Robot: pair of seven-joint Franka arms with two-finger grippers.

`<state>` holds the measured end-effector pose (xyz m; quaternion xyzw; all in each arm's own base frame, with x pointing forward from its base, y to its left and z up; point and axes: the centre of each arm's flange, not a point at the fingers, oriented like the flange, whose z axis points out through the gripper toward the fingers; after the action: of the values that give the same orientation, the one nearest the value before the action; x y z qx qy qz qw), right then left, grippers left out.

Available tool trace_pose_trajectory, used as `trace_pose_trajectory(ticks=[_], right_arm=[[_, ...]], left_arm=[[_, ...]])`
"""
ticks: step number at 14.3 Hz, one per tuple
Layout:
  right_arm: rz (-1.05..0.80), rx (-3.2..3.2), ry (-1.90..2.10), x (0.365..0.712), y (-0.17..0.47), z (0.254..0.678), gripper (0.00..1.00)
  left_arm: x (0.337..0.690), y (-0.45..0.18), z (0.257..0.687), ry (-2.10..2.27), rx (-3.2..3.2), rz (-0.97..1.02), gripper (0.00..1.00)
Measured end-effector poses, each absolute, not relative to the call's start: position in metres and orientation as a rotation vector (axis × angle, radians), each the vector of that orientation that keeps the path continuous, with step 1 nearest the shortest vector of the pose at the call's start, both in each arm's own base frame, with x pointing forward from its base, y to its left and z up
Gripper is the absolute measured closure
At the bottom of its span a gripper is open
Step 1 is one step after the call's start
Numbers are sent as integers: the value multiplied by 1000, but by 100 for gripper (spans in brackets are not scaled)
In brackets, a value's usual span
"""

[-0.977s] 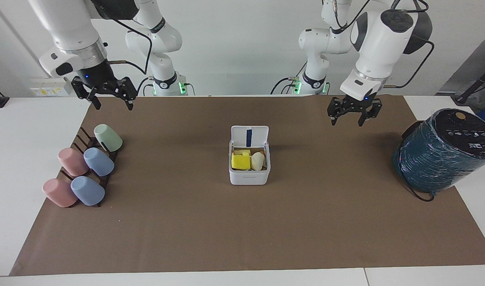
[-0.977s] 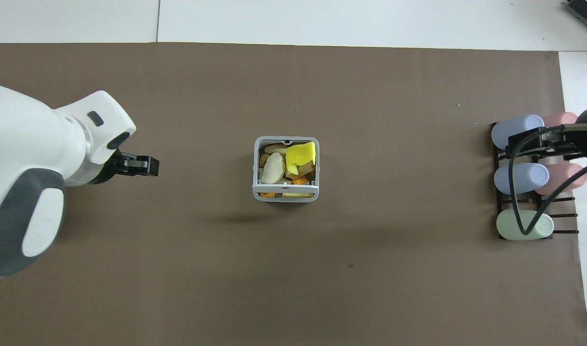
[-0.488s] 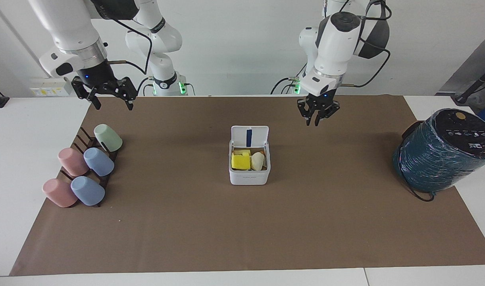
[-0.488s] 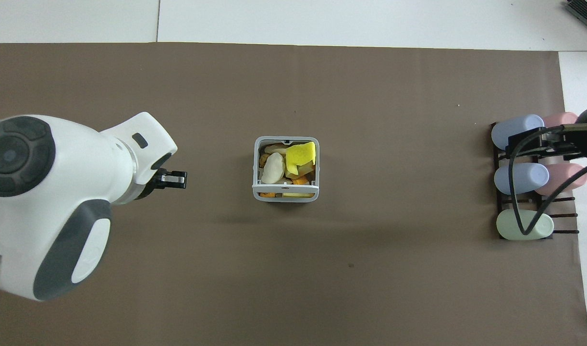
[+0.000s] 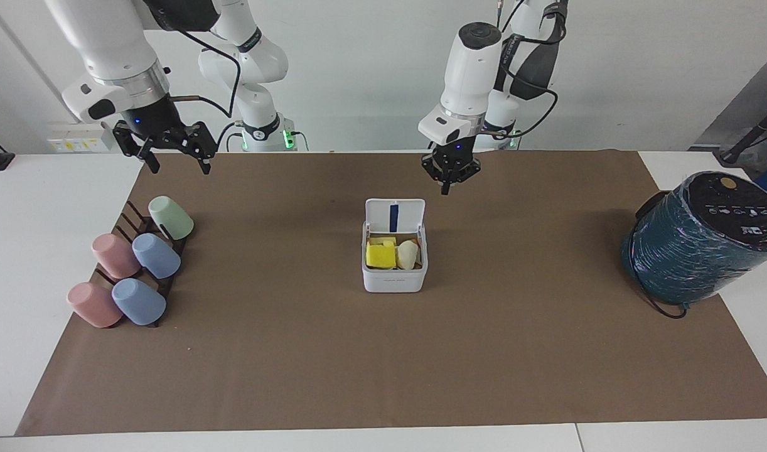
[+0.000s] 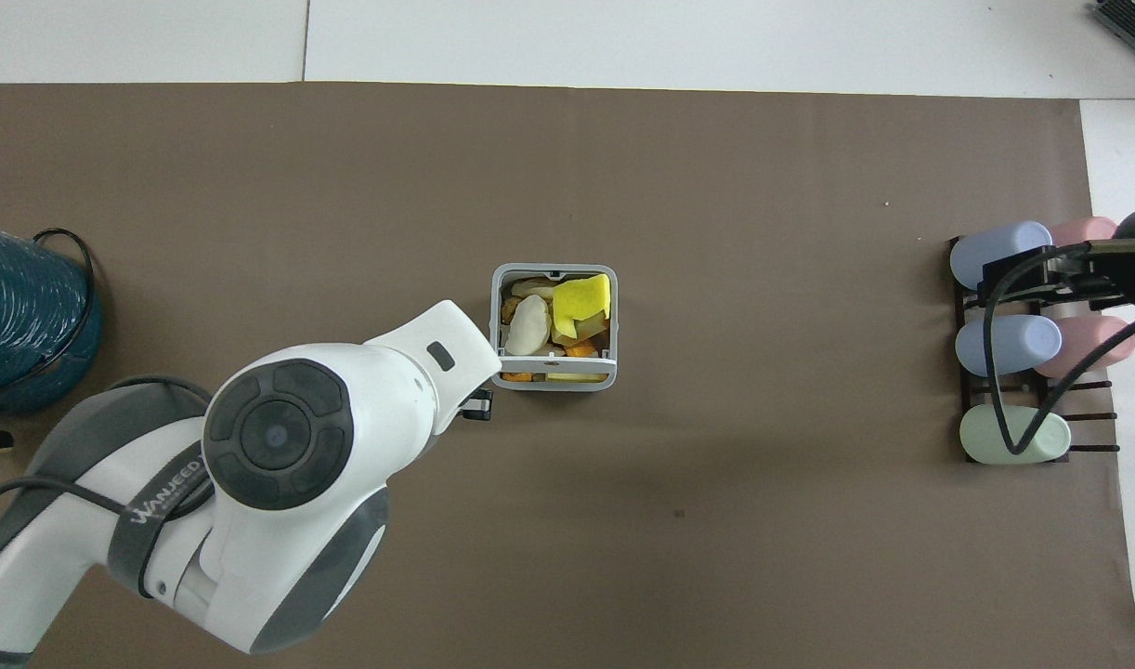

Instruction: Close trash can lid

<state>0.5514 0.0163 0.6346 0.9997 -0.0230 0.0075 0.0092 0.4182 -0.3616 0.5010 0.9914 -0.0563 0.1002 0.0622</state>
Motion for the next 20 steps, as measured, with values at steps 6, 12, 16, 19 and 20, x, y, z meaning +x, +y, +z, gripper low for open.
trace_pose_trajectory(ticks=[6, 12, 16, 19, 20], right_arm=[[23, 3122, -72, 551, 16, 635, 0], [23, 3122, -72, 551, 16, 635, 0], [23, 3122, -72, 551, 16, 635, 0], [23, 3122, -72, 551, 16, 635, 0], [23, 3122, -72, 551, 16, 635, 0]], left_arm=[[446, -381, 481, -52, 2851, 480, 99], [478, -375, 456, 11, 2782, 574, 99], [490, -369, 451, 40, 2773, 593, 99], [500, -376, 434, 40, 2779, 584, 99], [506, -380, 426, 40, 2782, 580, 99]])
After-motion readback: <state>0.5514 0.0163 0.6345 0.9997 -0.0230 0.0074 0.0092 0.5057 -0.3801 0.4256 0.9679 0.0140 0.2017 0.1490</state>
